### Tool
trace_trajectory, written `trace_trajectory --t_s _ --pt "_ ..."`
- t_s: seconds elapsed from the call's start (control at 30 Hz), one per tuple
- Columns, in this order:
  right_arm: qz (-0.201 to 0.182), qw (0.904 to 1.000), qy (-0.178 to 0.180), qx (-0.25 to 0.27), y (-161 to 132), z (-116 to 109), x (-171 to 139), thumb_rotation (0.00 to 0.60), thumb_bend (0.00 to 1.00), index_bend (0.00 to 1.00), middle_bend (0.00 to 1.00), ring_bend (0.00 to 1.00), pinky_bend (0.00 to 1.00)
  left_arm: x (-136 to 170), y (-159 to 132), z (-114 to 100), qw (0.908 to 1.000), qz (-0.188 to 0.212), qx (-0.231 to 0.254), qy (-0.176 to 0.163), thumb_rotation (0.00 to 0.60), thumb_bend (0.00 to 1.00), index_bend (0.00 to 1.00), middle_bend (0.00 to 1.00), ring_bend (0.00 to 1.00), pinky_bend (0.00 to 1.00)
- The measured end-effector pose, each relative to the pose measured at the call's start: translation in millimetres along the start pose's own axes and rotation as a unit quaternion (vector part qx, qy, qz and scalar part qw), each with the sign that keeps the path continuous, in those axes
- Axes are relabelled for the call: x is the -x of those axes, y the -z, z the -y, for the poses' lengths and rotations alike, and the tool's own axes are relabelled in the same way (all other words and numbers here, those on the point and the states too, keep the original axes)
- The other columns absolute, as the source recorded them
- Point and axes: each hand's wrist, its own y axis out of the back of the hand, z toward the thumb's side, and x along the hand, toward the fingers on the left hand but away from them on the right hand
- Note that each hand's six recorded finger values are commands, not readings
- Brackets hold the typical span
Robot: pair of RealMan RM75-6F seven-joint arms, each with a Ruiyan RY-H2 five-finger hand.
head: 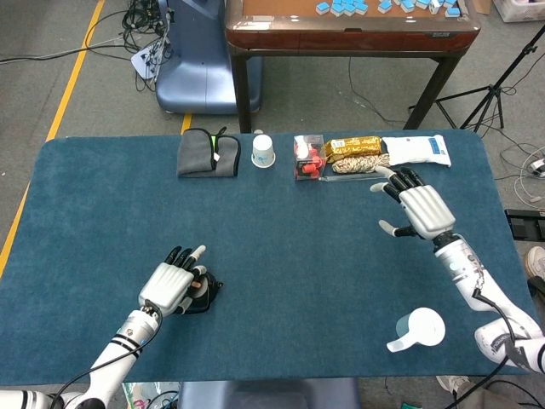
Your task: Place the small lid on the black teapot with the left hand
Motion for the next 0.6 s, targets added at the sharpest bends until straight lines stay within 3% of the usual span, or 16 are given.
trace_trajectory --t_s 0.6 --pt "0.013 0.9999 0.000 0.001 14 0 -4 0.600 0.29 0.26 0.10 0.10 0.04 -16 -2 5 1.0000 0.005 0.000 0.008 0.600 0.34 0.31 0.00 0.00 0.00"
